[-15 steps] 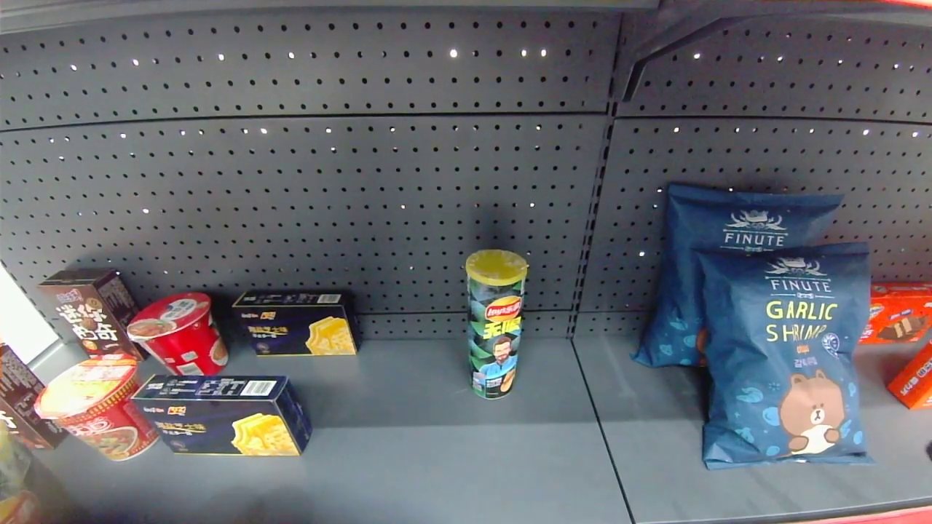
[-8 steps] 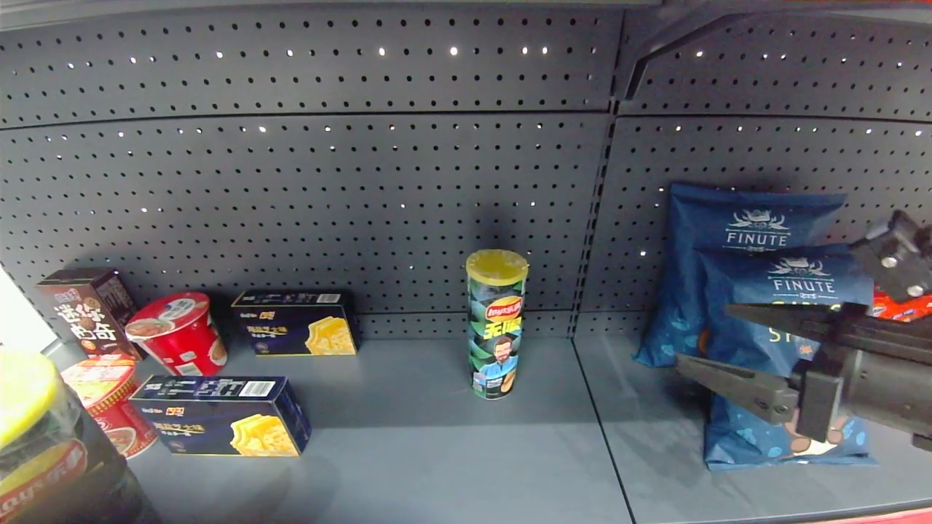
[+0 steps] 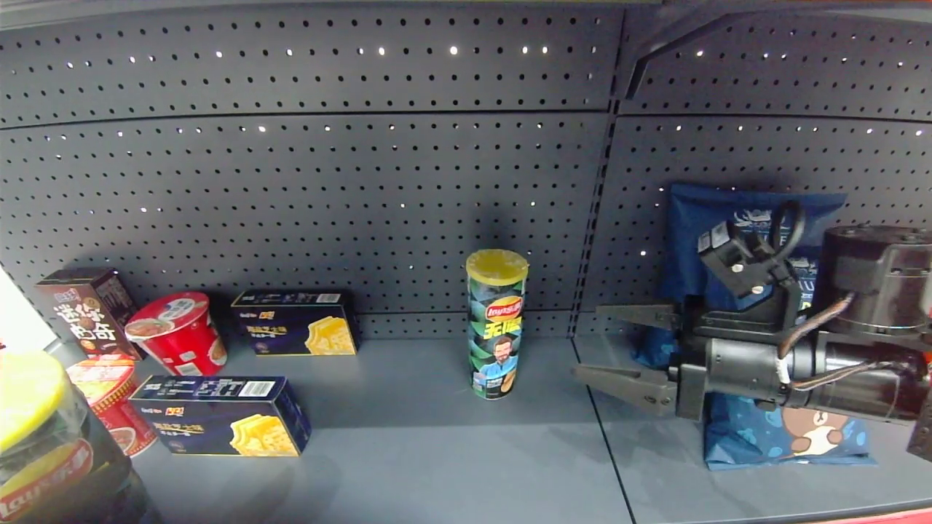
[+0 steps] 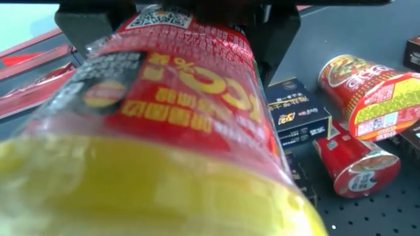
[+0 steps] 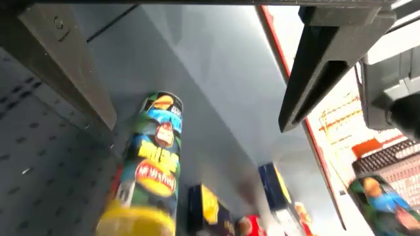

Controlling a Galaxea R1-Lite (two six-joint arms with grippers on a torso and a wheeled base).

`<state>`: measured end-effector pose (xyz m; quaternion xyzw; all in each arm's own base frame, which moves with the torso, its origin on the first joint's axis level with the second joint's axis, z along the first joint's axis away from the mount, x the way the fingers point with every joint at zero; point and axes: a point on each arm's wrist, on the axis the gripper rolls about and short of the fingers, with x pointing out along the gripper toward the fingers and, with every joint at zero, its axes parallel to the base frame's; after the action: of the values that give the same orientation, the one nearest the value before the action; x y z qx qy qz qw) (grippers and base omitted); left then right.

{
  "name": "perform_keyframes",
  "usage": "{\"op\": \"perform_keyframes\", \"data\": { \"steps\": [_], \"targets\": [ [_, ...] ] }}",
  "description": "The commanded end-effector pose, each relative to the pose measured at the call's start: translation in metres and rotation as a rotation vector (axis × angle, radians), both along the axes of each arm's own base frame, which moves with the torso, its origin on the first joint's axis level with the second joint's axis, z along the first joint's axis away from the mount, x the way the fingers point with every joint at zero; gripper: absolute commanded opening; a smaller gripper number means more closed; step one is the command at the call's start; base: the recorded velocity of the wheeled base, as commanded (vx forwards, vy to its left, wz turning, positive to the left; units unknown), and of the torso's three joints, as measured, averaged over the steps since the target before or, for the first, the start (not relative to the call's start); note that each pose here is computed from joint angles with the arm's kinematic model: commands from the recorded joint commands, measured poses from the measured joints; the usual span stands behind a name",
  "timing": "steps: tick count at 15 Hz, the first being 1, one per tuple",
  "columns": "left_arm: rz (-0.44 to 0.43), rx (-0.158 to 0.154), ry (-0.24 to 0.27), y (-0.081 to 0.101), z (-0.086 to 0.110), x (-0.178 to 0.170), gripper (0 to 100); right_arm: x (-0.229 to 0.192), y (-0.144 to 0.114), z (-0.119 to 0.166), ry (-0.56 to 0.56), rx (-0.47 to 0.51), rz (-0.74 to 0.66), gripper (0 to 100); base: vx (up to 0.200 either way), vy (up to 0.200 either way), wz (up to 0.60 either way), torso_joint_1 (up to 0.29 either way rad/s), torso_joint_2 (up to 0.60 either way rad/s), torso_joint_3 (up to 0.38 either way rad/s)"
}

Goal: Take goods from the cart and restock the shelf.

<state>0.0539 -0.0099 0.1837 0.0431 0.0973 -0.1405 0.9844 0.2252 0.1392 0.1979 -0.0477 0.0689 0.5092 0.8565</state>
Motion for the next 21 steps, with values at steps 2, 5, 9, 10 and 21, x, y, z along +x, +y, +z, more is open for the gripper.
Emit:
{"op": "perform_keyframes", "data": {
  "steps": [2,5,9,10,21],
  "targets": [
    [0.002,0.000,-0.008,0.000,0.001,-0.001,0,0.032,0.008,-0.034,0.081,-0.043,-0.013,100,0.000,0.000,0.00,0.000,0.00,0.000],
    [0.007,-0.001,-0.018,0.001,0.001,-0.004,0,0.055,0.000,-0.044,0.062,0.018,0.112,100,0.000,0.000,0.00,0.000,0.00,0.000],
    [0.008,-0.001,-0.022,0.001,0.000,-0.007,0,0.078,0.009,-0.059,0.070,0.020,0.130,100,0.000,0.000,0.00,0.000,0.00,0.000],
    [0.008,-0.001,-0.022,0.001,0.000,-0.007,0,0.086,0.014,-0.061,0.068,0.021,0.136,100,0.000,0.000,0.00,0.000,0.00,0.000],
    [0.011,0.001,-0.013,0.002,-0.005,-0.011,0,0.120,0.045,-0.086,0.082,0.016,0.168,100,0.000,0.000,0.00,0.000,0.00,0.000]
  ]
}}
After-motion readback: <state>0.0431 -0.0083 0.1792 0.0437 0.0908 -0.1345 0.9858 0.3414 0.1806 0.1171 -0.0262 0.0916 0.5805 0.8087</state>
